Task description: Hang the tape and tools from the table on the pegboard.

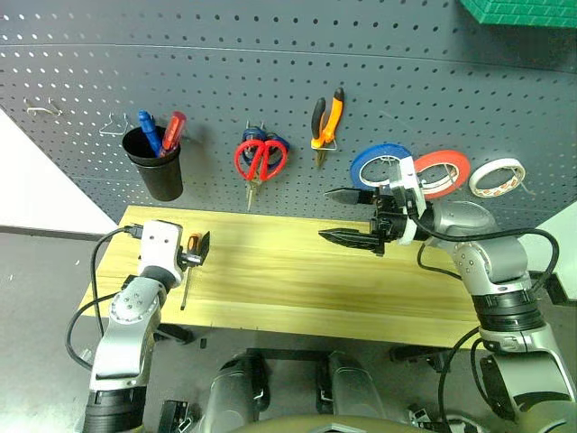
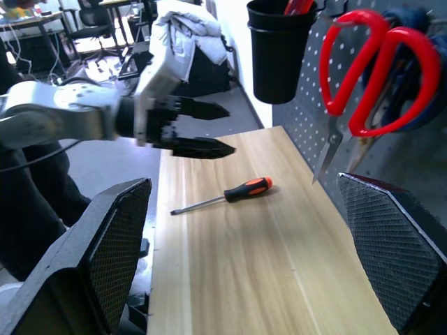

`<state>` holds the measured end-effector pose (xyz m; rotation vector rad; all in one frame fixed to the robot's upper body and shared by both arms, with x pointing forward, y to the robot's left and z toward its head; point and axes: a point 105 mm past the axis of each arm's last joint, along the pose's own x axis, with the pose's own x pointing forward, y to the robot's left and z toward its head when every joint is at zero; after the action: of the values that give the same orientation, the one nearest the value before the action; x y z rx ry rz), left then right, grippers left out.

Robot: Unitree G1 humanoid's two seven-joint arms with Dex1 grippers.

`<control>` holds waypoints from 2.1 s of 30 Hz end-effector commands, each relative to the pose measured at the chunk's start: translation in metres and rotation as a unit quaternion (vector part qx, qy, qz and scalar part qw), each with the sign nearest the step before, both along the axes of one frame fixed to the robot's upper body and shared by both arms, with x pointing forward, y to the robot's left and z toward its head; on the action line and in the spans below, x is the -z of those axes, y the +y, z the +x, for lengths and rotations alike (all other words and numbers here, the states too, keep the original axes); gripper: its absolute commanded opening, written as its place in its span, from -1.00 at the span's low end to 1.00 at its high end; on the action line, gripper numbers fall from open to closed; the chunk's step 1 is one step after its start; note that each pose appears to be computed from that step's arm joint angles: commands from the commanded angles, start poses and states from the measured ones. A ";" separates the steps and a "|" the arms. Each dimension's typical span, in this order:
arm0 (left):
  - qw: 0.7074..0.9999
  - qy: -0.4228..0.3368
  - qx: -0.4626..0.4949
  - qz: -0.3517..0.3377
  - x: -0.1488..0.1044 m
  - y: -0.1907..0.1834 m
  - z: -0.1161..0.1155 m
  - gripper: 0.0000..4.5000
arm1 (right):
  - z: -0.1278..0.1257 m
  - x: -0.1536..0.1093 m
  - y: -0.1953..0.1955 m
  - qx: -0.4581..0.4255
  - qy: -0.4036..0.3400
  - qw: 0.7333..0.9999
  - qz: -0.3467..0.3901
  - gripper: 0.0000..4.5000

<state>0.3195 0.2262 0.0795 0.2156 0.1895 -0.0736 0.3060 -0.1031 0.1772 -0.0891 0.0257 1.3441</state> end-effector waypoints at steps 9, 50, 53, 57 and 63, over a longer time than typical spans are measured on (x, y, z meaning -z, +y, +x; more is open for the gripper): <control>0.988 0.128 -0.088 -0.021 0.015 0.018 0.024 0.99 | -0.016 0.002 0.006 -0.045 0.029 0.998 -0.044 1.00; 0.963 0.228 -0.109 -0.089 0.019 0.022 0.050 -0.27 | -0.018 0.012 -0.016 0.005 0.054 0.995 -0.081 1.00; 0.964 0.227 -0.111 -0.082 0.017 0.025 0.047 -0.68 | -0.018 0.014 -0.015 0.003 0.052 0.995 -0.082 1.00; 0.967 0.223 -0.102 -0.067 0.009 0.021 0.035 -0.72 | -0.016 0.012 -0.014 -0.006 0.046 0.996 -0.080 1.00; 0.971 0.203 -0.120 -0.037 -0.012 0.035 0.006 -0.72 | -0.010 -0.002 -0.009 -0.023 0.041 0.998 -0.051 1.00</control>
<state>0.3307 0.2507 0.0738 0.0764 0.6708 0.0796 0.2983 -0.1147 0.1709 -0.1341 0.2019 1.3626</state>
